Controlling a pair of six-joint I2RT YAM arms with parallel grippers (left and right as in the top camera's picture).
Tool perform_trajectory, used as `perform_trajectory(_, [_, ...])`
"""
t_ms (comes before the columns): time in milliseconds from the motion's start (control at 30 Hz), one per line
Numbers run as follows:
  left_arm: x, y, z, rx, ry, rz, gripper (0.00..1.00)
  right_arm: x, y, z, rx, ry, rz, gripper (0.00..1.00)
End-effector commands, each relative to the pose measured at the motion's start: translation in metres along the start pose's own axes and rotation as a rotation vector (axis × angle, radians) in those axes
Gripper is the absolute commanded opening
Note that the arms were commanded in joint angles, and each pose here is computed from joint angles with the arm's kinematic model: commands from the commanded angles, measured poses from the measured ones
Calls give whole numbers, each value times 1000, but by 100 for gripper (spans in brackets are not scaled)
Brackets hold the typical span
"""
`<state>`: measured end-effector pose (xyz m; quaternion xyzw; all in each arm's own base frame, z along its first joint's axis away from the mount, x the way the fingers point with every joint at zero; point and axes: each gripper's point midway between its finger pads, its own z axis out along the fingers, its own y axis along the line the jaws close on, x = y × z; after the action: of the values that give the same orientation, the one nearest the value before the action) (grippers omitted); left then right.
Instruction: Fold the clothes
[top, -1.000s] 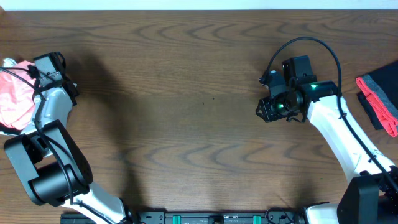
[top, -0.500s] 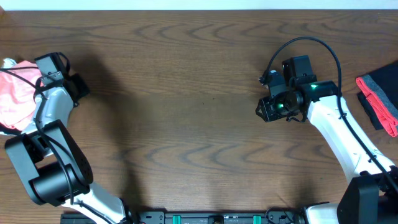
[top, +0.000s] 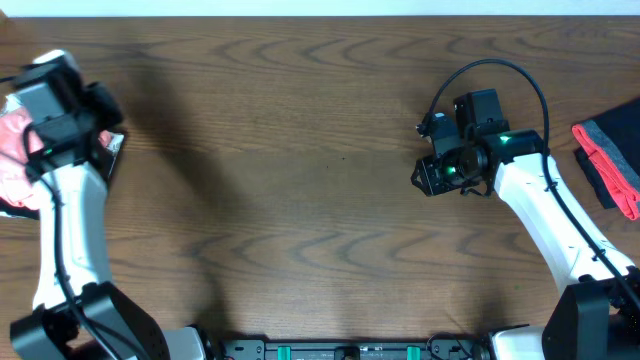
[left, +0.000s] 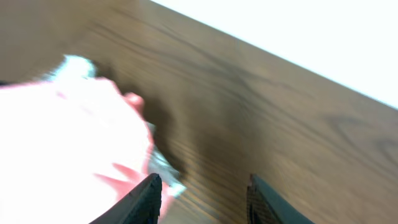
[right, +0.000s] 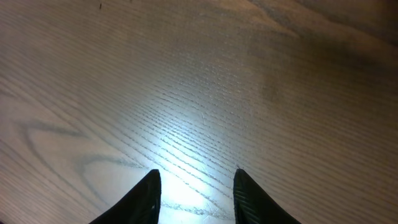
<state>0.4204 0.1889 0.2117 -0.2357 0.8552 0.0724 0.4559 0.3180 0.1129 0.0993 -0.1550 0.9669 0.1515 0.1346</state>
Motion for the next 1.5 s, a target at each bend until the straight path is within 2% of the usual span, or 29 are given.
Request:
perform_trajectory(0, [11, 47, 14, -113, 41, -49, 44, -2, -1, -1, 1, -5, 0, 37])
perform_trajectory(100, [27, 80, 31, -156, 79, -126, 45, -2, -1, -1, 1, -5, 0, 36])
perform_trajectory(267, [65, 105, 72, -44, 163, -231, 45, -1, -1, -1, 1, -4, 0, 37])
perform_trajectory(467, [110, 126, 92, 0, 272, -395, 45, 0, -1, -1, 0, 3, 3, 37])
perform_trajectory(600, [89, 112, 88, 125, 212, -402, 45, 0, -1, -1, 0, 2, 2, 37])
perform_trajectory(700, [57, 97, 74, 217, 128, -387, 47, -1, -1, -1, 1, -1, 2, 37])
perform_trajectory(767, [29, 90, 58, 255, 57, -374, 55, -3, -2, -1, 2, -8, -1, 38])
perform_trajectory(867, [-3, 84, 30, 264, -24, -342, 59, -8, -2, -1, 4, -30, -7, 38])
perform_trajectory(933, [-23, 79, 6, 268, -79, -318, 70, -15, -2, -2, 6, -57, -15, 38])
perform_trajectory(967, [-32, 74, -8, 270, -101, -306, 80, -20, -4, -2, 11, -78, -19, 39])
perform_trajectory(1000, [-38, 71, -19, 267, -115, -297, 85, -26, -5, -4, 19, -101, -12, 46])
perform_trajectory(1067, [-44, 61, -38, 259, -127, -283, 91, -39, -12, -8, 40, -154, 3, 77])
perform_trajectory(1133, [-44, 50, -50, 246, -120, -270, 95, -52, -18, -15, 49, -206, 12, 99])
perform_trajectory(1233, [-34, 25, -59, 237, -77, -203, 100, -69, -27, -25, 61, -275, 44, 99])
perform_trajectory(1467, [15, -25, -57, 119, 95, -41, 98, -96, -69, -51, 118, -419, 131, 99])
